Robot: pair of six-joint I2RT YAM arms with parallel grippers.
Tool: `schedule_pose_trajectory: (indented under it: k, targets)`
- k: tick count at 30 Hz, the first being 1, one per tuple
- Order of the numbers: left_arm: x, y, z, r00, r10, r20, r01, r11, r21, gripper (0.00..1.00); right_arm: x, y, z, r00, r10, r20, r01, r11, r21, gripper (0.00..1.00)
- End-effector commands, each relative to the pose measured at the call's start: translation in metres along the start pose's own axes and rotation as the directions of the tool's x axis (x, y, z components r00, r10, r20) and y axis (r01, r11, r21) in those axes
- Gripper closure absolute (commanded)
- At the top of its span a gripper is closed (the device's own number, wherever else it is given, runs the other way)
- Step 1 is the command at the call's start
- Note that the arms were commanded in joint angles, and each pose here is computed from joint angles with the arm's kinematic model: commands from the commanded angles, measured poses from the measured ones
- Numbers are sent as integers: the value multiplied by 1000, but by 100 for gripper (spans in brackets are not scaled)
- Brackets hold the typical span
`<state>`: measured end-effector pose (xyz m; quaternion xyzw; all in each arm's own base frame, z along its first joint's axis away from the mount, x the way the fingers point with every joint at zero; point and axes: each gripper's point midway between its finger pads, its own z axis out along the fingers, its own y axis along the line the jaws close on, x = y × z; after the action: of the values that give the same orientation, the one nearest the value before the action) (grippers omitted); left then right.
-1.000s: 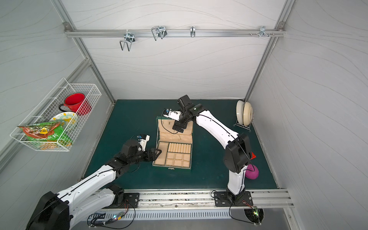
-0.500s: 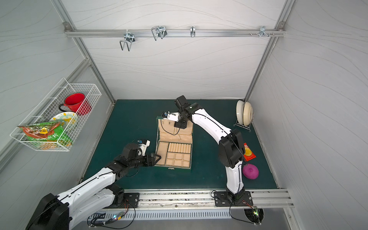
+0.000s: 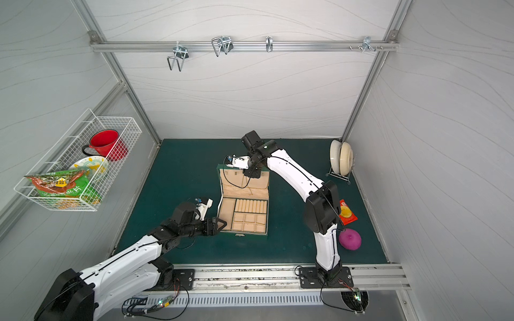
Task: Put jewelry chain into jewelry box
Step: Close the fastener on the jewelry box.
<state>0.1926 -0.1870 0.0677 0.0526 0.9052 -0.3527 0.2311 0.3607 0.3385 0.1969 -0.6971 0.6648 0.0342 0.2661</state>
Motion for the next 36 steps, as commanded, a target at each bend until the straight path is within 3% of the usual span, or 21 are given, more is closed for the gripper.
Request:
schedule_pose_trajectory:
  k: [1, 5, 8, 10, 12, 14, 16, 20, 22, 25, 29, 32, 34, 36]
  targets:
    - [13, -21, -1, 998, 24, -51, -19, 996, 91, 22, 12, 6, 16, 997, 13, -77, -14, 1000, -18, 79]
    - [18, -24, -3, 998, 23, -51, -17, 993, 117, 22, 16, 9, 17, 996, 3, -88, -5, 1000, -21, 83]
    - [20, -32, -4, 998, 37, -47, -29, 987, 160, 23, 16, 8, 13, 997, 5, -74, -5, 1000, 2, 79]
    - [21, -37, -4, 998, 46, -47, -36, 982, 186, 22, 11, 5, 5, 999, 19, -46, -18, 999, 32, 65]
    - [21, -38, -5, 997, 59, -45, -50, 983, 179, 20, 6, -1, -8, 999, 42, -10, -41, 997, 70, 44]
    - [15, -27, -9, 998, 67, -16, -65, 993, 98, 17, -3, -7, -27, 997, 71, 43, -76, 991, 110, 30]
    - [-3, -8, -22, 993, 89, 79, -85, 995, -53, 7, -12, -15, -53, 986, 124, 116, -143, 974, 174, 18]
    - [-40, 4, -59, 950, 180, 256, -120, 965, -235, 0, -17, -22, -104, 933, 255, 255, -321, 911, 261, 13]
    - [-59, -2, -74, 914, 238, 328, -149, 950, -275, 2, -14, -20, -127, 866, 359, 349, -457, 851, 259, 13]
    - [-91, -28, -86, 849, 343, 402, -244, 929, -279, 8, -4, -8, -150, 694, 514, 504, -660, 733, 163, 10]
    - [-116, -77, -76, 780, 539, 318, -490, 842, -226, 14, 15, 18, -154, 430, 668, 607, -822, 568, -42, 10]
    - [-123, -90, -64, 703, 694, 155, -658, 718, -229, 13, 30, 39, -146, 315, 735, 600, -863, 485, -141, 12]
    - [-118, -91, -51, 595, 802, 52, -782, 593, -191, 12, 43, 49, -140, 228, 785, 576, -897, 399, -188, 13]
    - [-112, -90, -37, 452, 892, -12, -885, 447, -133, 13, 50, 59, -134, 155, 817, 555, -904, 344, -254, 15]
